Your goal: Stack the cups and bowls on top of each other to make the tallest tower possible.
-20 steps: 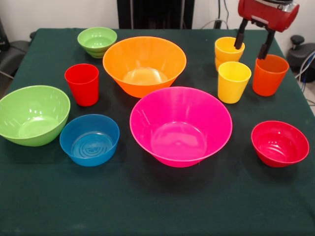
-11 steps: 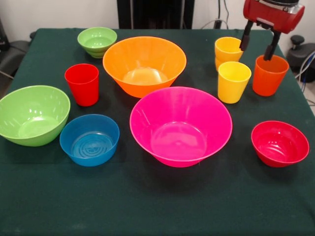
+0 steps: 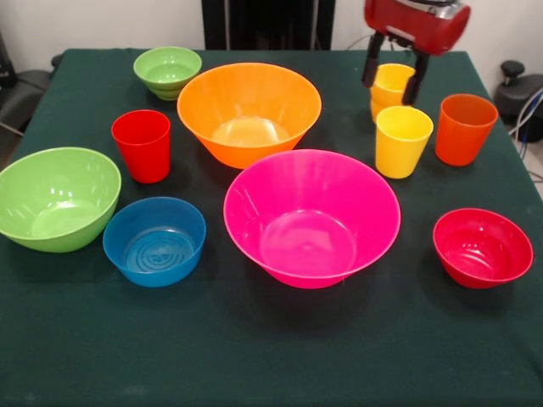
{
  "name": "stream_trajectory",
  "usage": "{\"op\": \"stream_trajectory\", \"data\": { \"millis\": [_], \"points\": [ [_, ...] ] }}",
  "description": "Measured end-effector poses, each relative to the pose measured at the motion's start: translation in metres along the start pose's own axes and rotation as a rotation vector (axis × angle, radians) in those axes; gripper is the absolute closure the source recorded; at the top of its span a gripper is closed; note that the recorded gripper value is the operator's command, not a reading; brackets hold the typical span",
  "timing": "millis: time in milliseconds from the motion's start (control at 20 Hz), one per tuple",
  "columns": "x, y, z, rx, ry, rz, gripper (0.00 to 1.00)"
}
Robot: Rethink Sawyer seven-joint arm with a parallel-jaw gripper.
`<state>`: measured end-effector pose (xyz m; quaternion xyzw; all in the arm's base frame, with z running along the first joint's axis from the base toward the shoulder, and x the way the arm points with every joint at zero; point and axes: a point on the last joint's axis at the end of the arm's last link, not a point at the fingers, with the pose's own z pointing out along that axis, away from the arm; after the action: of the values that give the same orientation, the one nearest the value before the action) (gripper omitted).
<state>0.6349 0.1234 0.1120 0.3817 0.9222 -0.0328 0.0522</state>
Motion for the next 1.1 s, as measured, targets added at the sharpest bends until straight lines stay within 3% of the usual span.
{"op": "stream_trajectory", "data": {
  "millis": [250, 400, 1100],
  "points": [
    [-0.022, -0.019, 0.000, 0.002, 0.003, 0.032, 0.00],
    [-0.025, -0.027, 0.002, 0.011, 0.004, 0.032, 0.00],
    [-0.007, -0.030, 0.018, 0.021, 0.026, -0.093, 0.00]
  ]
}}
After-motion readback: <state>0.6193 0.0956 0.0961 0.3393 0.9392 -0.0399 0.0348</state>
